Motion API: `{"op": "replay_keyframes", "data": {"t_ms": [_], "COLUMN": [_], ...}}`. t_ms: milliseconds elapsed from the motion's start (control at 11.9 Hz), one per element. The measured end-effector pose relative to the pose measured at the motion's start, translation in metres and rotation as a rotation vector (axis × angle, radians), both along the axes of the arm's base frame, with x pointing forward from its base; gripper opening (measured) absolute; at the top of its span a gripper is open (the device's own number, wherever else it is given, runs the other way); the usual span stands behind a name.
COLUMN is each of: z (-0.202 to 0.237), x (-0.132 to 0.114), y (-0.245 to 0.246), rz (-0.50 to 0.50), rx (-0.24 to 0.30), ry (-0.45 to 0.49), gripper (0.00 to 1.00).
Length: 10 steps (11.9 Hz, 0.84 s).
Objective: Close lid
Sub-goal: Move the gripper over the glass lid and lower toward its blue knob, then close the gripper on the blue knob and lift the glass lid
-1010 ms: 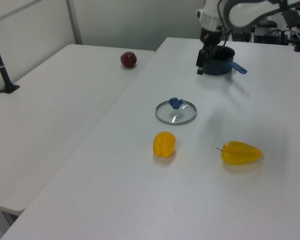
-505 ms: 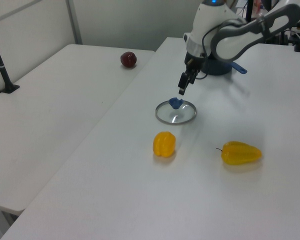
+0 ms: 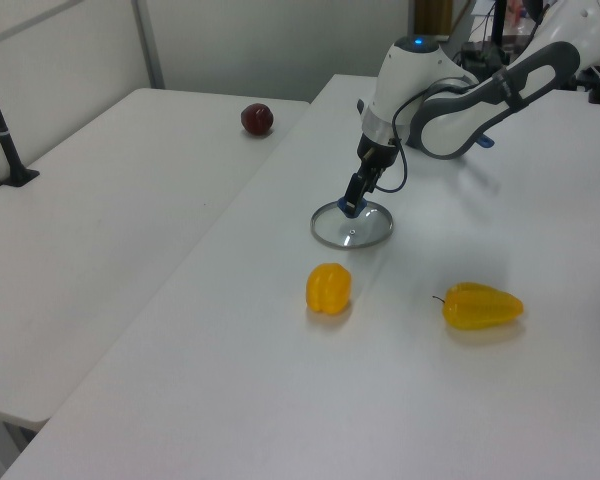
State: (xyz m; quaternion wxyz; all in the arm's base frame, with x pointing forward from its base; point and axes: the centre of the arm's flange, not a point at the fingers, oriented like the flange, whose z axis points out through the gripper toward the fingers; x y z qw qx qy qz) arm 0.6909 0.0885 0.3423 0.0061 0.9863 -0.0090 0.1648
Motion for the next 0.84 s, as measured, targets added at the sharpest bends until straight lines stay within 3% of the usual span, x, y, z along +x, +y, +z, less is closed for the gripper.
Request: {"op": "replay_keyframes", "data": {"t_ms": [84, 421, 842], "z": [-0.0004, -0.0019, -0.0026], "x": [-0.0001, -0.0006, 0.0021], "y": [0.0030, 0.0064, 0.0078], "rz": [0.004, 0.018, 0.041], "rx": [0.000, -0.014, -0.033], "ry": [0.000, 0.001, -0.034], "gripper": [1.00, 0.79, 0.85]}}
